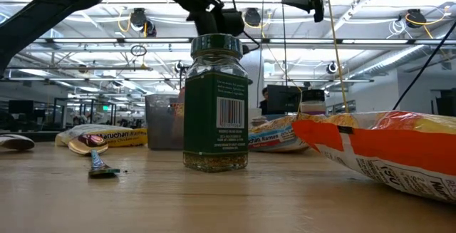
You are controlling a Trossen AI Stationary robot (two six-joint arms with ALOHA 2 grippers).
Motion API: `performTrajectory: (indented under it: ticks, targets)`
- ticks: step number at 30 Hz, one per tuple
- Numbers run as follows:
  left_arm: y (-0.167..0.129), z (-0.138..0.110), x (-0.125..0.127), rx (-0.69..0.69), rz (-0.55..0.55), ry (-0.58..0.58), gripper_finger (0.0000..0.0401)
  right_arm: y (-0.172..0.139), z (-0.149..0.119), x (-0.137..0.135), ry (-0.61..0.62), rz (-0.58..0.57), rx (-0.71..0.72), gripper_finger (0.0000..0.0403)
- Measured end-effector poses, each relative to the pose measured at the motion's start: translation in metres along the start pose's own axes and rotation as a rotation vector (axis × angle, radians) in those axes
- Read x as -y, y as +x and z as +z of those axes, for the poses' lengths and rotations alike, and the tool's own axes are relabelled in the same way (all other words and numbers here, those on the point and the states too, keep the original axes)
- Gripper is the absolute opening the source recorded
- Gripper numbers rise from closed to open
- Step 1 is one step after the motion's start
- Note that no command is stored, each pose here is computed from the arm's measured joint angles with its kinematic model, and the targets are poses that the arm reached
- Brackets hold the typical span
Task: Pick & Place Food Item
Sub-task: Put the blue spoon into the white bin
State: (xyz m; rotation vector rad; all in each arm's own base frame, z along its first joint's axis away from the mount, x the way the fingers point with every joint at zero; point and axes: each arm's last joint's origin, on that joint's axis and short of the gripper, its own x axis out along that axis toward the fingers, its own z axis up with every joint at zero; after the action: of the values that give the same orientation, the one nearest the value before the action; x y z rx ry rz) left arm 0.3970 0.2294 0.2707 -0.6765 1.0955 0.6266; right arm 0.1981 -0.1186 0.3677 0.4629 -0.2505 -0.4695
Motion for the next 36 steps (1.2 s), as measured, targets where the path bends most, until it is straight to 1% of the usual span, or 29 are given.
performTrajectory:
  ticks: [4, 9, 15, 24, 32, 36]
  targets:
    - [0.012, -0.005, -0.003, -0.037, 0.013, -0.012, 0.0051, 0.000, 0.001, 0.000, -0.003, -0.006, 0.007, 0.0212]
    - [0.023, -0.008, -0.003, -0.046, -0.030, -0.037, 0.0051, 0.000, 0.001, 0.000, -0.004, -0.006, 0.007, 0.0212]
    - [0.027, -0.007, -0.003, -0.033, -0.054, -0.040, 0.0051, 0.000, 0.001, 0.001, -0.004, -0.030, 0.021, 0.0212]
    - [0.027, -0.003, -0.012, -0.030, -0.056, -0.057, 0.0051, -0.001, 0.004, 0.006, -0.005, -0.052, 0.033, 0.0212]
    - [0.044, -0.014, -0.021, -0.107, -0.069, -0.074, 0.0051, -0.001, 0.005, 0.007, -0.007, -0.057, 0.036, 0.0212]
    - [0.048, -0.016, -0.021, -0.122, -0.075, -0.063, 0.0051, -0.001, 0.005, 0.007, -0.021, -0.057, 0.035, 0.0211]
